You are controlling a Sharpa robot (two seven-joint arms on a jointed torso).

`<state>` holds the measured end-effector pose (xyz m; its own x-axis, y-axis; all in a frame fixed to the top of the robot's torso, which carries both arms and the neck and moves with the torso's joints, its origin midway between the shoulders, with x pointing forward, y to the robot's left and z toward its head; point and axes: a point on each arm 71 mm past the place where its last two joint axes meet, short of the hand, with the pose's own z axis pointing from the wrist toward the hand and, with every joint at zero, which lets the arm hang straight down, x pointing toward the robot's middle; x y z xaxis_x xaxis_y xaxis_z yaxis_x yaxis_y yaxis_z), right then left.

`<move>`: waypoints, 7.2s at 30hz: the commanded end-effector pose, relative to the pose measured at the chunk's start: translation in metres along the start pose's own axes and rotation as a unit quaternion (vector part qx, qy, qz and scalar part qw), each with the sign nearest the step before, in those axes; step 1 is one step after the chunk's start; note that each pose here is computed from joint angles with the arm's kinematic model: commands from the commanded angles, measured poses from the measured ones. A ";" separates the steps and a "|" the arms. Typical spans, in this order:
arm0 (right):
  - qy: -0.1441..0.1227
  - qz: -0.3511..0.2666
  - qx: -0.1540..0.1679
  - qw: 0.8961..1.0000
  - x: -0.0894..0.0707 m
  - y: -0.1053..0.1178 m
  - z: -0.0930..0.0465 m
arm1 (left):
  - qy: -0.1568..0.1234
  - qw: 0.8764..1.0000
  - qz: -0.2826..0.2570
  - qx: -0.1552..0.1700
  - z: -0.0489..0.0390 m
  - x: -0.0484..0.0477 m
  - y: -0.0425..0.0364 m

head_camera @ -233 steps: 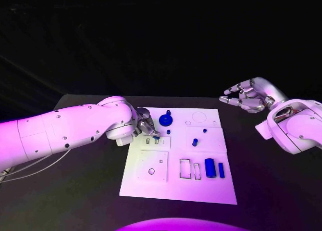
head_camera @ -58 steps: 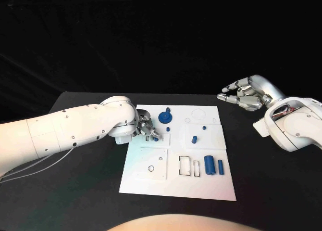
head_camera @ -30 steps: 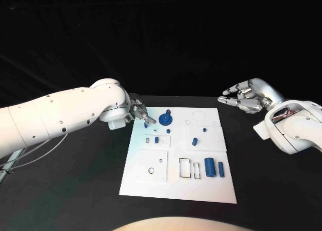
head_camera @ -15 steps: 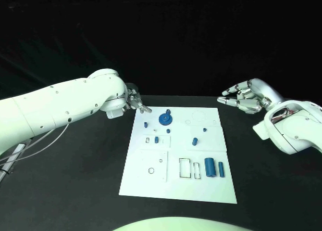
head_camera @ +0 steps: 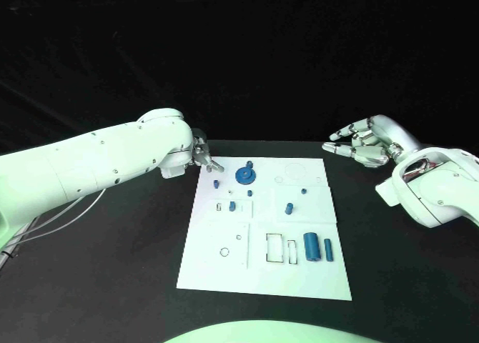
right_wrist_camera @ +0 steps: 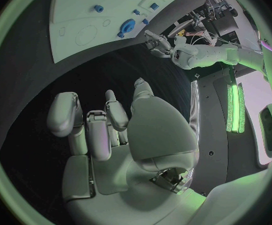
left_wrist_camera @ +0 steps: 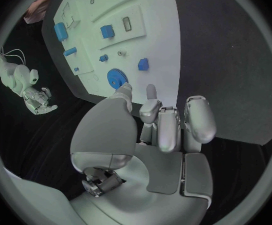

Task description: Assemble the parts on the task board

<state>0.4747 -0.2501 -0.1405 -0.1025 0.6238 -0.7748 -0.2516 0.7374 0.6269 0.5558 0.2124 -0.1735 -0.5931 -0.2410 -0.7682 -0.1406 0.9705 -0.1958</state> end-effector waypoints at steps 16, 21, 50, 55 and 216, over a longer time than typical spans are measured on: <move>0.004 0.001 -0.006 1.000 0.002 0.002 0.000 | 0.051 0.999 0.016 -0.001 0.0075 0.0151 -0.0009; 0.004 0.001 -0.005 1.000 0.002 0.001 0.000 | 0.058 0.998 0.018 -0.001 0.0082 0.0170 -0.0009; 0.004 0.001 -0.005 1.000 0.003 0.001 0.000 | 0.065 0.998 0.006 -0.001 0.0114 0.0216 -0.0007; 0.004 0.001 -0.006 1.000 0.003 0.002 0.000 | 0.072 0.997 0.000 0.001 0.0114 0.0227 -0.0016; -0.012 0.008 0.004 1.000 0.000 -0.003 0.000 | 0.090 0.995 0.015 0.044 -0.0210 0.0791 0.0049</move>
<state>0.4765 -0.2539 -0.1425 -0.0800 0.6492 -0.7564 -0.2326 0.7257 0.6475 0.4926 0.1988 -0.2201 -0.7227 -0.2118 -0.6579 -0.0611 0.9677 -0.2445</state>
